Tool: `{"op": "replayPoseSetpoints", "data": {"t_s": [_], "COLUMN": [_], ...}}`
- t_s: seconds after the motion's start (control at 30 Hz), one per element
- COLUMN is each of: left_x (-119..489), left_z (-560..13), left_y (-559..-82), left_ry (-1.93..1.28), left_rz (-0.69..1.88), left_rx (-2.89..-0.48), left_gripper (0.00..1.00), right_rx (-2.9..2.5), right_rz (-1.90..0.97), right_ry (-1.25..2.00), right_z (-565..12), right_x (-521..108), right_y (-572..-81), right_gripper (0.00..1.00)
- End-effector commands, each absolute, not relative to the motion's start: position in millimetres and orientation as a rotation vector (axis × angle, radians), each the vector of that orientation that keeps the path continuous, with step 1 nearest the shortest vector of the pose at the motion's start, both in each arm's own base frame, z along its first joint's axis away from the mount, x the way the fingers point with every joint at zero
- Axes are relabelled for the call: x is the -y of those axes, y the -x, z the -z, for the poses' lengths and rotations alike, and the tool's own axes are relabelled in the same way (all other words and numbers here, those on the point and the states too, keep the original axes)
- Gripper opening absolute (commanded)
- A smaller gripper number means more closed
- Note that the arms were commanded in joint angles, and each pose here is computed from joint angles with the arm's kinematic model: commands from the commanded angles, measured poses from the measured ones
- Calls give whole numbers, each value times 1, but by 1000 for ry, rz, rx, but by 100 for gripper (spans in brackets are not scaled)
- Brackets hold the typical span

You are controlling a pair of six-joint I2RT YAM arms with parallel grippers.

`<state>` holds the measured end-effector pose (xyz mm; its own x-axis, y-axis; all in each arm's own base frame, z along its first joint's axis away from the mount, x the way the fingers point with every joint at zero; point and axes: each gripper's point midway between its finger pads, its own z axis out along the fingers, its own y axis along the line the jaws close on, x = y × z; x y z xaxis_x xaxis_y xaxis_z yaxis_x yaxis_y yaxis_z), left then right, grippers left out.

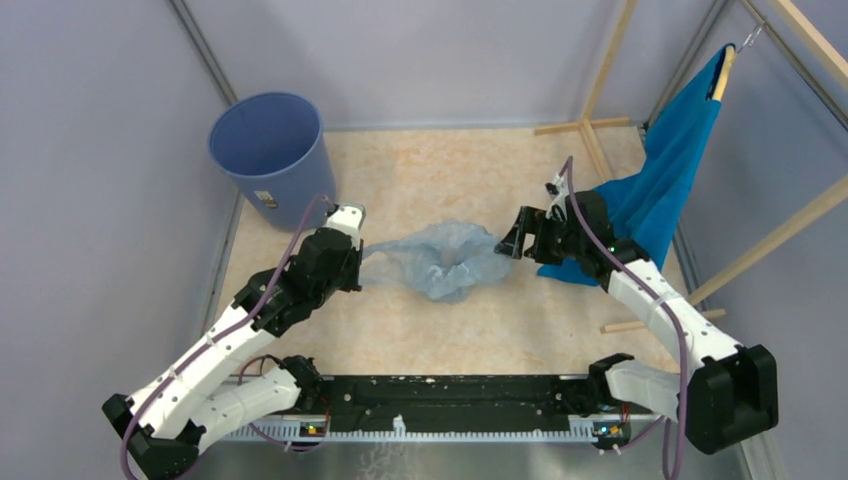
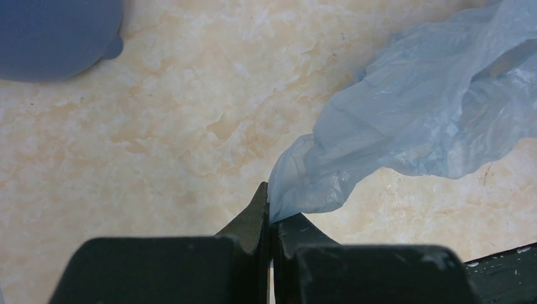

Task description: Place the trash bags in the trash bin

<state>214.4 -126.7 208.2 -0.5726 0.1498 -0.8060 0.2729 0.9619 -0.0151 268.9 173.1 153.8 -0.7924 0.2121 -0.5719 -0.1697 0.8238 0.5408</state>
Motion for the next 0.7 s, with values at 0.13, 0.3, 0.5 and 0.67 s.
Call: {"op": "replayPoseSetpoints", "data": {"t_s": [0.13, 0.3, 0.5, 0.67], "left_x": [136, 135, 136, 138], "left_z": [-219, -219, -220, -217], "left_y": [-219, -220, -219, -218], "left_ry": [-312, -308, -307, -313], "left_rz": [222, 213, 228, 235], "left_rx": [-2136, -2135, -2133, -2143], "left_gripper": [0, 0, 0, 0], "right_rx": [-2082, -2136, -2283, -2413], "right_rz": [-942, -658, -790, -913], "right_ry": [159, -157, -115, -8], "right_z": [-223, -203, -149, -109], "right_x": [-188, -137, -151, -184], "right_y": [-257, -281, -285, -274], "right_gripper": [90, 84, 77, 76]}}
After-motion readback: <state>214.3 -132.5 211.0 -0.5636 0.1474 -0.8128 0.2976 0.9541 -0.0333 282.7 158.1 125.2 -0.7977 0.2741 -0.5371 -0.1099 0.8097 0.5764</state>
